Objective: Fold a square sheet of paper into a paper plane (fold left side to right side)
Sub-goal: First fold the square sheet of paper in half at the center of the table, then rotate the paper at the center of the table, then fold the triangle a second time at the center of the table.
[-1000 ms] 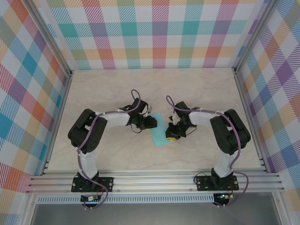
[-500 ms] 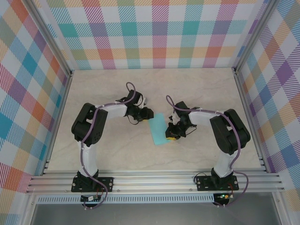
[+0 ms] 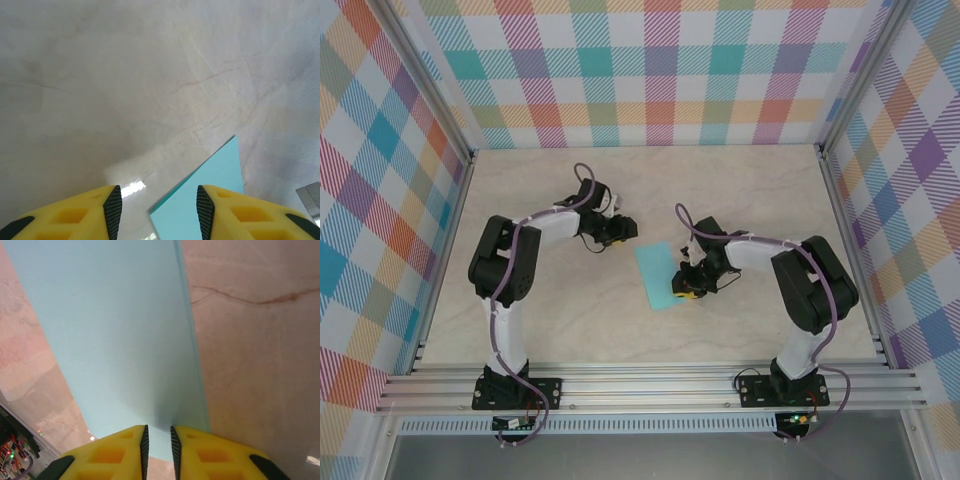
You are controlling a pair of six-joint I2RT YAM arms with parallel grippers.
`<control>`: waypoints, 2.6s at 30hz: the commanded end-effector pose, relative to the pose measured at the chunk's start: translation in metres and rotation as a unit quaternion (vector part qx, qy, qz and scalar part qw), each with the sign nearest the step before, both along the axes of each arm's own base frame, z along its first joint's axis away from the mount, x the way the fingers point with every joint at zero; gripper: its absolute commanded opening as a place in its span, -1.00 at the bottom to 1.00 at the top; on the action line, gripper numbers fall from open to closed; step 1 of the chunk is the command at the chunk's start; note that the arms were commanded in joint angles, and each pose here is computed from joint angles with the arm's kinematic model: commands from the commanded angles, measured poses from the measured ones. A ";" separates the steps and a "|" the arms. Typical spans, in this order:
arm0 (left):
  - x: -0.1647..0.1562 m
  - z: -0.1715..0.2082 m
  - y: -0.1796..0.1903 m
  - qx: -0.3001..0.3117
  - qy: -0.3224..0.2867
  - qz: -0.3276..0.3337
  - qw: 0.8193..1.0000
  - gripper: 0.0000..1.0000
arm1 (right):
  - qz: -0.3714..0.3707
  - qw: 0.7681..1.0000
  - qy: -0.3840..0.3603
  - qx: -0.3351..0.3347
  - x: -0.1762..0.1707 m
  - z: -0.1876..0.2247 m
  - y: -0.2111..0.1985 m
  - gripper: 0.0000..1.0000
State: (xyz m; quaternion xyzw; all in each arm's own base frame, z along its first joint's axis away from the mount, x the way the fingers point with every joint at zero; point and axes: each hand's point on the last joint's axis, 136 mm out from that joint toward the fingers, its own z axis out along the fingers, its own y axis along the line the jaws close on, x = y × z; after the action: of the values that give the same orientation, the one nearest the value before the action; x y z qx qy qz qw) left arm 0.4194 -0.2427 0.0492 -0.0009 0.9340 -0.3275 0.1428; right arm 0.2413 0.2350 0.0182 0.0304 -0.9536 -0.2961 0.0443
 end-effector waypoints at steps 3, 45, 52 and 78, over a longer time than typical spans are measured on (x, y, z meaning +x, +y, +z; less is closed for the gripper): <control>-0.009 0.067 0.021 -0.015 -0.067 0.022 0.997 -0.04 | -0.019 0.996 -0.083 0.011 0.022 0.030 -0.005 -0.26; -0.032 0.011 -0.058 -0.020 0.001 -0.056 0.998 0.00 | -0.008 0.995 0.000 0.102 0.014 0.024 0.019 0.01; -0.047 0.044 -0.024 0.017 -0.079 -0.047 0.996 0.03 | -0.013 0.995 0.008 0.094 0.023 0.027 0.016 -0.01; -0.200 0.040 -0.114 0.199 -0.284 -0.256 0.902 0.18 | -0.053 0.989 0.060 0.127 0.050 0.057 0.028 -0.11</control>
State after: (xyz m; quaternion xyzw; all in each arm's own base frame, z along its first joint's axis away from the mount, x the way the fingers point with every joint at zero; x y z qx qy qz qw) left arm 0.2146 -0.3463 0.0824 0.3420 0.8774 -0.1746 0.2876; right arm 0.2947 0.2627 0.0776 -0.0170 -0.9086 -0.4135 0.0558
